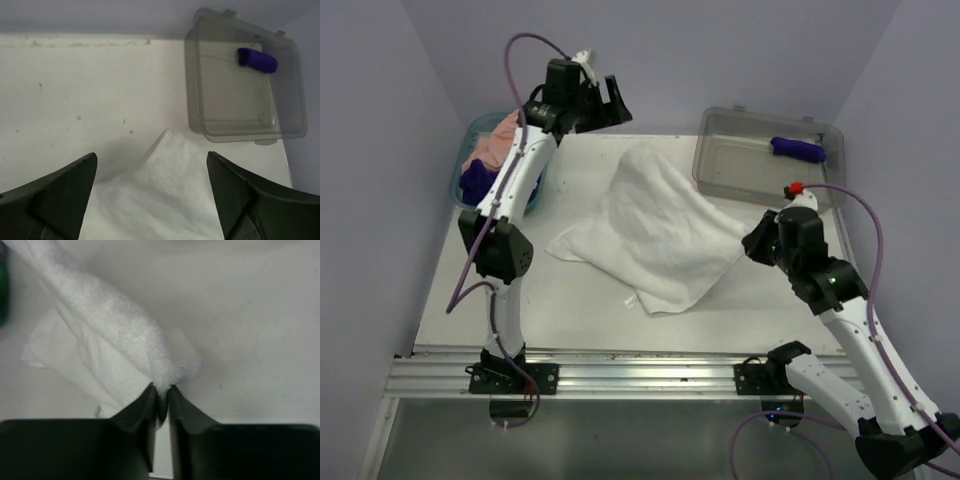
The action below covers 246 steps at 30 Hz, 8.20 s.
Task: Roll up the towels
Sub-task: Flatten the towel
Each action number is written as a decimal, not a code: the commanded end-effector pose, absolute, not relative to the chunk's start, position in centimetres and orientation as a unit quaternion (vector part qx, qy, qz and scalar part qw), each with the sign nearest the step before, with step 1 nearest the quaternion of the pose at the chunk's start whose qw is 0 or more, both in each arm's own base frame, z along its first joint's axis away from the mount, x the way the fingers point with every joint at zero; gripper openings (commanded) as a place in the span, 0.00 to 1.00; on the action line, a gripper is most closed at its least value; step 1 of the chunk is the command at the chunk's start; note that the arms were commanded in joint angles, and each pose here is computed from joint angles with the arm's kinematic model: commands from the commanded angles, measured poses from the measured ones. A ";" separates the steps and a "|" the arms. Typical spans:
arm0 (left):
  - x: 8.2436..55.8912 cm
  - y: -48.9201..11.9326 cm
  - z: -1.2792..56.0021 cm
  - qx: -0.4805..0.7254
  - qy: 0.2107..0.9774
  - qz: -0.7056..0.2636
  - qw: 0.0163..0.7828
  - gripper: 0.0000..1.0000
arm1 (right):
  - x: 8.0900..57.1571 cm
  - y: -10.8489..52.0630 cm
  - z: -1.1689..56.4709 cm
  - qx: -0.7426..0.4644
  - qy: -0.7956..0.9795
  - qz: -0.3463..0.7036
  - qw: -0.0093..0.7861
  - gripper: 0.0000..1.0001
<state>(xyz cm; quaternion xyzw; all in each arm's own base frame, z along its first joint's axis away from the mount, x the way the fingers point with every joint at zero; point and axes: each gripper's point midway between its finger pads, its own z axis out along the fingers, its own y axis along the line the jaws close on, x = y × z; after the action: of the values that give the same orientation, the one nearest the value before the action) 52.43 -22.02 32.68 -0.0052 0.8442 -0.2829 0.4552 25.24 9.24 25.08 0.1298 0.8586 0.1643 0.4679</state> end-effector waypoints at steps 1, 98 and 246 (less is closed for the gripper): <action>53.1 -23.0 27.9 0.000 0.875 -0.262 0.408 0.98 | 23.0 6.9 16.4 0.175 0.908 0.077 0.372 0.32; 28.2 -6.1 16.9 -0.162 0.919 -0.116 0.341 0.00 | 21.4 3.0 15.2 0.271 0.872 0.131 0.386 0.62; 22.6 -0.5 0.3 -0.451 0.871 0.054 0.186 0.17 | 24.5 4.2 11.2 0.229 0.919 0.056 0.317 0.65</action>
<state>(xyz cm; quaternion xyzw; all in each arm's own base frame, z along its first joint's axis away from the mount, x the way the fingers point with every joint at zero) 21.00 -0.37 1.02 -0.4368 0.8806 0.0639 0.1723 25.44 4.89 12.07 0.2180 0.9151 0.0768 0.3304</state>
